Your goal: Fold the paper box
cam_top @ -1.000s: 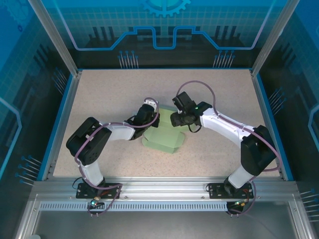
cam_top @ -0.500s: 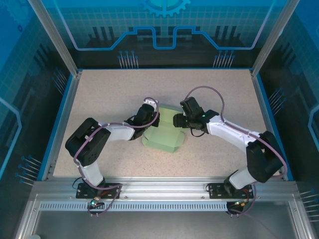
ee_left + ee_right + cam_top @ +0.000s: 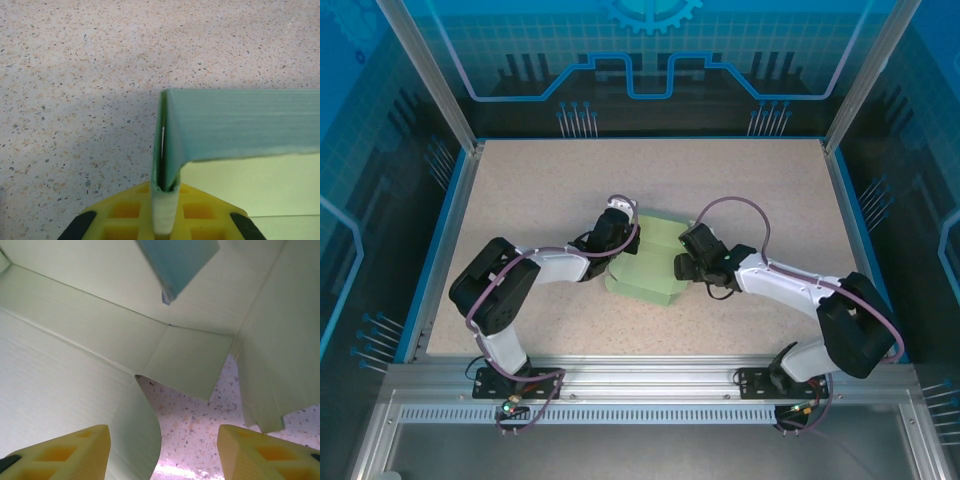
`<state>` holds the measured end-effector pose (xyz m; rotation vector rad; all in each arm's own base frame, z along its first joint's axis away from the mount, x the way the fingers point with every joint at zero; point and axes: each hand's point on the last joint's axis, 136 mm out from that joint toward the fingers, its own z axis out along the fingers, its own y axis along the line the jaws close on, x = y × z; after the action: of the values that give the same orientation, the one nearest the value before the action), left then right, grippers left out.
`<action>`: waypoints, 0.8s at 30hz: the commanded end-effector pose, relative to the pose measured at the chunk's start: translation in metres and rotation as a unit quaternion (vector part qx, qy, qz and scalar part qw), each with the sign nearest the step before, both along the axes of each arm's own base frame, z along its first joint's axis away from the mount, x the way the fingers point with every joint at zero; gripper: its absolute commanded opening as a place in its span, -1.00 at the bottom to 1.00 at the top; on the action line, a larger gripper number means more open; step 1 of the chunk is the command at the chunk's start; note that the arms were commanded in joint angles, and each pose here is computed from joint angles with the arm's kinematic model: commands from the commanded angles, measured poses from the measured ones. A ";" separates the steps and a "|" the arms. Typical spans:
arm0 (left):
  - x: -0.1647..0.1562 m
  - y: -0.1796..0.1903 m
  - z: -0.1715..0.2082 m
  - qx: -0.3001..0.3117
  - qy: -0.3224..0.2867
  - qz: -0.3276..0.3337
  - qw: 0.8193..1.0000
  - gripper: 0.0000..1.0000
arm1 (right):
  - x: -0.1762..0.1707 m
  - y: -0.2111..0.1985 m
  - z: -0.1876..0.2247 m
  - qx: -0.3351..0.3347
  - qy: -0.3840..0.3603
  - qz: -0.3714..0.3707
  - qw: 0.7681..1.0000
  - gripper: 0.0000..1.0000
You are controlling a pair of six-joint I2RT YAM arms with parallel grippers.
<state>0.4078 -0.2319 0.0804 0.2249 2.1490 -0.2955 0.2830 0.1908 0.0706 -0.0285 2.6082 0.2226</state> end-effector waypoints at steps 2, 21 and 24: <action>0.005 -0.006 0.027 -0.020 -0.025 0.004 0.999 -0.83 | 0.010 0.004 -0.001 0.010 -0.020 -0.022 1.000 0.20; 0.003 -0.006 0.025 -0.019 -0.025 0.001 0.999 -0.83 | 0.035 0.019 0.027 0.049 -0.090 -0.002 0.995 0.18; 0.003 -0.006 0.025 -0.020 -0.025 0.001 0.999 -0.83 | 0.037 0.025 0.037 0.062 -0.103 0.013 0.993 0.17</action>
<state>0.4077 -0.2327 0.0839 0.2247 2.1414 -0.3000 0.3121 0.2095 0.0890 -0.0122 2.4627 0.3141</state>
